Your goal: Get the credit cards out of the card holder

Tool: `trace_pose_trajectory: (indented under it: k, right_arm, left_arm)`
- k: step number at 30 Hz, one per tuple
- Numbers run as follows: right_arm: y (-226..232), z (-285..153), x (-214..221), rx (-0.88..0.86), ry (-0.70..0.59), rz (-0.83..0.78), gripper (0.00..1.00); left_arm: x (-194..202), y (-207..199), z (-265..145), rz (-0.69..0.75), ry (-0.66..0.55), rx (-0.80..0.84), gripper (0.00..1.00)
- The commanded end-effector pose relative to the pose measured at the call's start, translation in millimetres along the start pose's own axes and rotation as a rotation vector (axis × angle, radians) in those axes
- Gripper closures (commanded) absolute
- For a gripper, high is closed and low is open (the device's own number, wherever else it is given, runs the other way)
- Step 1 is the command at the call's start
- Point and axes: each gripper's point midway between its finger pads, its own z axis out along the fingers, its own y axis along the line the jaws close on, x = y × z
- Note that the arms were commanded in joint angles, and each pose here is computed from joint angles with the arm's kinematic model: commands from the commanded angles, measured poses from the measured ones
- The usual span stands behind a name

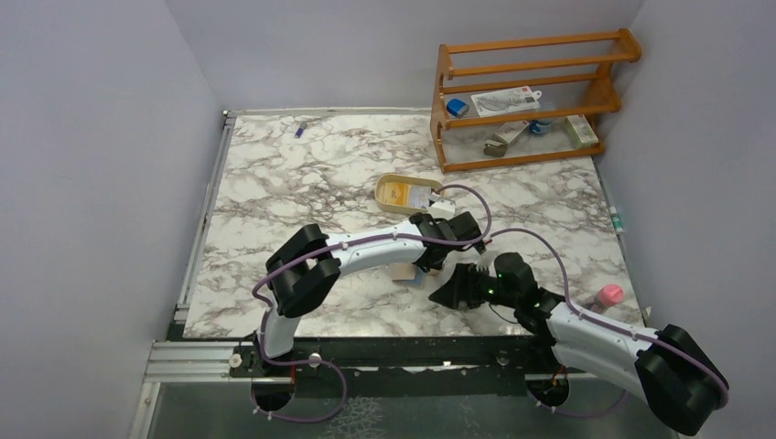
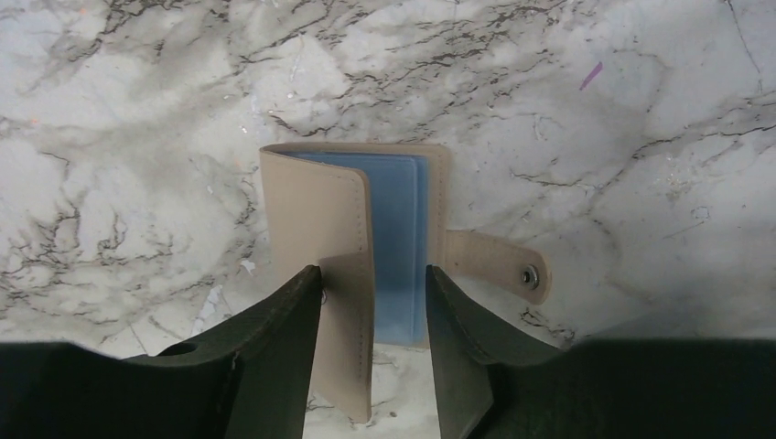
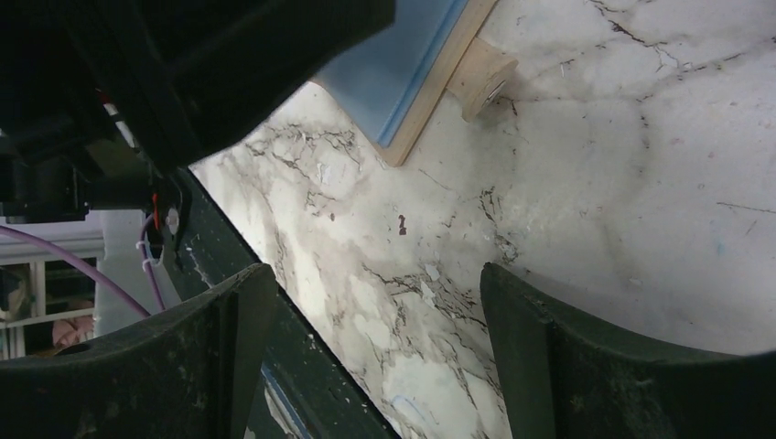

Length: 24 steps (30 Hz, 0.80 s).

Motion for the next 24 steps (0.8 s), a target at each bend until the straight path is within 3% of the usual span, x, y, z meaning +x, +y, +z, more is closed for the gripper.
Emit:
trace_pose_trajectory:
  k: [1, 7, 14, 24]
  right_arm:
    - [0.0, -3.0, 7.9, -0.018, 0.016, 0.007, 0.12]
    - [-0.9, -5.8, 8.2, -0.010, 0.014, 0.000, 0.12]
    - [-2.0, -9.4, 10.0, -0.003, 0.013, 0.000, 0.12]
    - [-0.2, -9.5, 8.5, 0.001, 0.022, 0.002, 0.12]
  left_arm:
    - [5.8, -17.2, 1.2, -0.018, 0.025, 0.034, 0.47]
    - [5.5, -13.6, 3.5, -0.065, 0.012, 0.034, 0.33]
    - [-3.4, -22.9, 0.2, -0.186, -0.058, 0.221, 0.30]
    - [4.1, -30.6, 5.2, -0.332, -0.054, 0.387, 0.29]
